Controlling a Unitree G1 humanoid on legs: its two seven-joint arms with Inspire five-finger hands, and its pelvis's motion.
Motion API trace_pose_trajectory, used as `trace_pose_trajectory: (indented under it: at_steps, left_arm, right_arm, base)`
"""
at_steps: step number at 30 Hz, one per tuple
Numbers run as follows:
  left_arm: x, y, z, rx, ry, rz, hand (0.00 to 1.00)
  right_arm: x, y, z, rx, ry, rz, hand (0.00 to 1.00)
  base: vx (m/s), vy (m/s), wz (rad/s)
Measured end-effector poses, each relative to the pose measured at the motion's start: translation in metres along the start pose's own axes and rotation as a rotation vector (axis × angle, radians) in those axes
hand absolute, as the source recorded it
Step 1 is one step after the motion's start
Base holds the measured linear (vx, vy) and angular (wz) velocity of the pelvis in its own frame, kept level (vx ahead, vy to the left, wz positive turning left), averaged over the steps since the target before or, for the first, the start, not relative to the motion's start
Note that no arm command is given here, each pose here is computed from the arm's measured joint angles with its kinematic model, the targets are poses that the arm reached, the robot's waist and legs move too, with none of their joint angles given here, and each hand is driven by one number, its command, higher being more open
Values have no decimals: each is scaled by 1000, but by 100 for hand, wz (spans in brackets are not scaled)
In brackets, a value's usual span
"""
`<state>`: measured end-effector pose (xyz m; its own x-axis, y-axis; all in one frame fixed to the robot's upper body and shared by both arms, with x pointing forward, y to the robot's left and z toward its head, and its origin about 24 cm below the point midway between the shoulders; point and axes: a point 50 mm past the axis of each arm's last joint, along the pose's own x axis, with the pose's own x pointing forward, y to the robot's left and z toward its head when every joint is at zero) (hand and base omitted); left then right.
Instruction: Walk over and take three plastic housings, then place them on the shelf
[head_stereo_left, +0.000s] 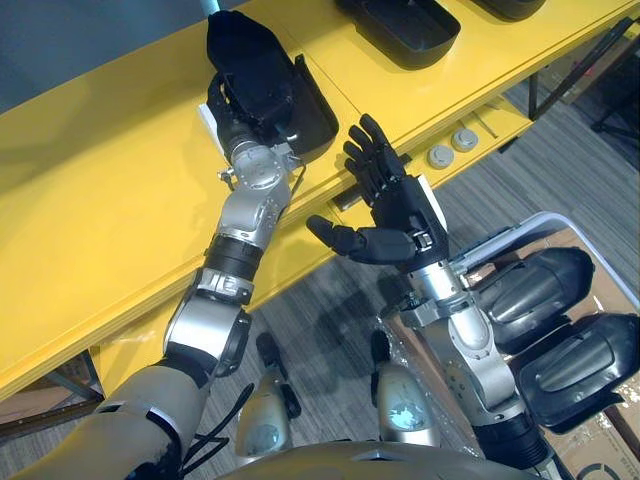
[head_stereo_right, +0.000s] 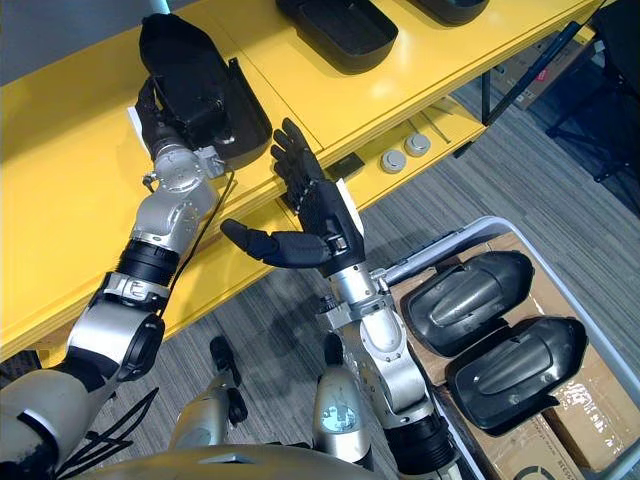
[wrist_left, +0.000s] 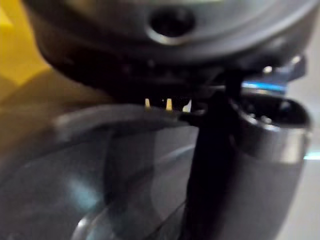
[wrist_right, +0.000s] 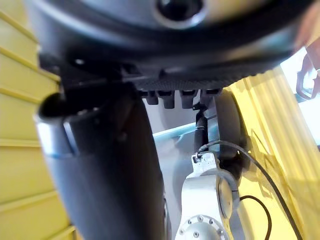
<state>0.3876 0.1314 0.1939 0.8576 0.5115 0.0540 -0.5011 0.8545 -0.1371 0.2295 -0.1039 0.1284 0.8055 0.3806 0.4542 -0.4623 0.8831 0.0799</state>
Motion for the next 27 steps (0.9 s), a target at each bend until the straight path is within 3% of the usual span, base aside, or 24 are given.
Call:
trace_pose_trajectory:
  at_steps: [9,20,24,27]
  left_arm:
    - [32,54,0,29,24,216,100]
    - [42,78,-6,236,58,272,100]
    - [37,87,-26,83,86,193,100]
    - [17,79,-38,-164,90,-9,100]
  right_arm:
    - [-4,-1,-2,14,21,8,100]
    - [-15,9,3,38,17,43,100]
    - [-26,10,-3,53,60,43,100]
    - [-28,11,-7,36,81,67,100]
  base:
    - [3,-8,0]
    - [1,-11,-1]
    - [3,-10,2]
    - [17,-19,5]
